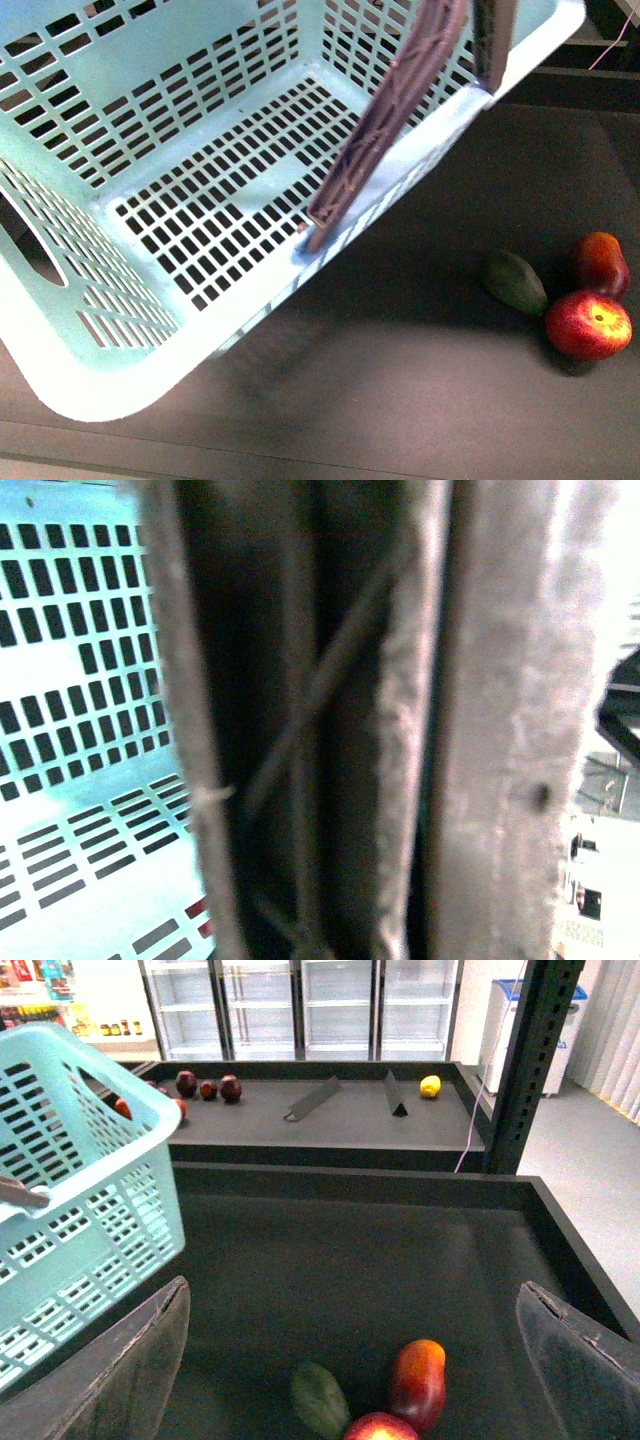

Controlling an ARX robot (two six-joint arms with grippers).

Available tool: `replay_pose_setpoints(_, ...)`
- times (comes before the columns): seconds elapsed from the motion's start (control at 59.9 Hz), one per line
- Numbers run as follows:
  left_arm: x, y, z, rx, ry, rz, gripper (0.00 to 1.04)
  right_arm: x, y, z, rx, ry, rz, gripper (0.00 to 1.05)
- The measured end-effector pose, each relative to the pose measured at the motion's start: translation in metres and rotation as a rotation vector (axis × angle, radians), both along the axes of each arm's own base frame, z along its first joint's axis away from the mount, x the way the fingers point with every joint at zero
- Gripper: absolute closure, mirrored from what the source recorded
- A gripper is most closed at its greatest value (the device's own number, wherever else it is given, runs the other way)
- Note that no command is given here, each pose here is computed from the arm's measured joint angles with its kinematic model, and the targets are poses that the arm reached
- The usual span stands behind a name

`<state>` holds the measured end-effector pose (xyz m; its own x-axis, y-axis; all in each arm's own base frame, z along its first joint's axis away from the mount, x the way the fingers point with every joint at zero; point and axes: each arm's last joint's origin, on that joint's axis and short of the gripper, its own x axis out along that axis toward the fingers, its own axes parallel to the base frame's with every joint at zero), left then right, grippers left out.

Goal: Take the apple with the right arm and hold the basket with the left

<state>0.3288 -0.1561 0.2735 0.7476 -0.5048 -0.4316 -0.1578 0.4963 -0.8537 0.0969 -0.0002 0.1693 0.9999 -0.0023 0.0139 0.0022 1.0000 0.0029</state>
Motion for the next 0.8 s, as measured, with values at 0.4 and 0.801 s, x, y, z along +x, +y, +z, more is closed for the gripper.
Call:
replay_pose_setpoints(0.4, -0.012, -0.025, 0.004, 0.022, -0.025, -0.079, 0.90, 0.000, 0.000, 0.000, 0.000, 0.000, 0.000, 0.09)
replay_pose_setpoints(0.801, -0.012, -0.025, 0.004, 0.024, -0.027, -0.081, 0.90, 0.000, 0.000, 0.000, 0.000, 0.000, 0.000, 0.09)
